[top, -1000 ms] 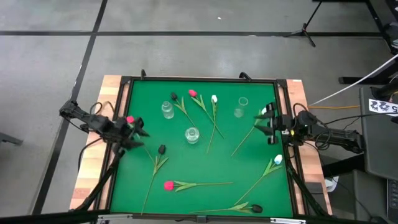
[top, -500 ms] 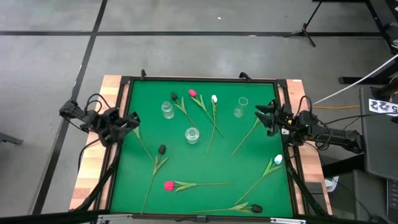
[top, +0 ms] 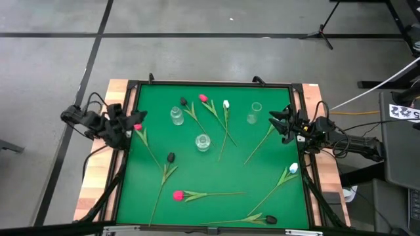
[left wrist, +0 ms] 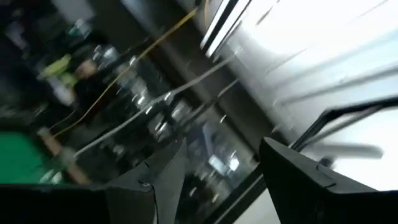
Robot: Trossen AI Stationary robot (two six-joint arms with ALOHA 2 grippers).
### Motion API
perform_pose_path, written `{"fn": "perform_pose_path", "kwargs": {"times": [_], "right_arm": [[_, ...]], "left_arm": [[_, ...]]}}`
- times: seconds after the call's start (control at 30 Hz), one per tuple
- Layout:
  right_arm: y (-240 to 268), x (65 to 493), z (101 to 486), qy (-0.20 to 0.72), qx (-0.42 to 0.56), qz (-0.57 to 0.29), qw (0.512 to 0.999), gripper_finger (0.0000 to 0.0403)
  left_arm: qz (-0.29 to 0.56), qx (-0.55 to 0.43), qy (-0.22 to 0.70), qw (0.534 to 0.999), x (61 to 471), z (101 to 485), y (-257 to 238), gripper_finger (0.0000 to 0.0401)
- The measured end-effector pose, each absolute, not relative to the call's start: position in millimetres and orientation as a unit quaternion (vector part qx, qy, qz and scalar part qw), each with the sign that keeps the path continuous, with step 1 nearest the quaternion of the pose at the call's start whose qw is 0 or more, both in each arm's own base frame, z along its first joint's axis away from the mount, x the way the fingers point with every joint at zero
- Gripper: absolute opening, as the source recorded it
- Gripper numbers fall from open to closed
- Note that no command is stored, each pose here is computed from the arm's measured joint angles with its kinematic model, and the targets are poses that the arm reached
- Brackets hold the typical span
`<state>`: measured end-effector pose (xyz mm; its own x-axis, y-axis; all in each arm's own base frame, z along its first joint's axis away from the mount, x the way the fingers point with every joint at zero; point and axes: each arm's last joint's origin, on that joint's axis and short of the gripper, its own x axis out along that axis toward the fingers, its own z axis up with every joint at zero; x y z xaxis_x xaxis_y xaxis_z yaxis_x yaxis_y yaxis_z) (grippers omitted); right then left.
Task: Sort flowers into vase by color
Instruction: Put the middle pink tulip into the top left transparent vase
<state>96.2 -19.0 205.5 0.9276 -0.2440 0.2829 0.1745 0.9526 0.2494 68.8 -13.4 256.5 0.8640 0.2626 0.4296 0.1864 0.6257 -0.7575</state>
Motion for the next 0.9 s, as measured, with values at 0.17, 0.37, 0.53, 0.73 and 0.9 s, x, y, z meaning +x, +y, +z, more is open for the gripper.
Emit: {"fn": "perform_pose_path", "kwargs": {"times": [0.17,0.37,0.53,0.73,0.9], "right_arm": [[-18.9,96.3,205.4,-0.155,0.107,-0.105,0.976,0.0174],[-18.8,96.3,205.4,-0.155,0.107,-0.105,0.976,0.0174],[-18.8,96.3,205.4,-0.155,0.107,-0.104,0.977,0.0174],[-18.8,96.3,205.4,-0.156,0.106,-0.104,0.977,0.0174],[-18.8,96.3,205.4,-0.155,0.106,-0.104,0.977,0.0174]], "left_arm": [[0.074,-0.359,-0.110,0.924,78.7,304.6,-17.9,0.0200],[0.170,-0.318,0.065,0.930,98.7,355.4,-22.5,0.0200],[0.289,-0.369,0.202,0.860,113.6,361.9,-23.2,0.0200],[0.433,-0.471,0.336,0.691,131.7,334.8,-24.6,0.0200],[0.511,-0.475,0.375,0.611,151.3,316.5,-29.9,0.0200]]}}
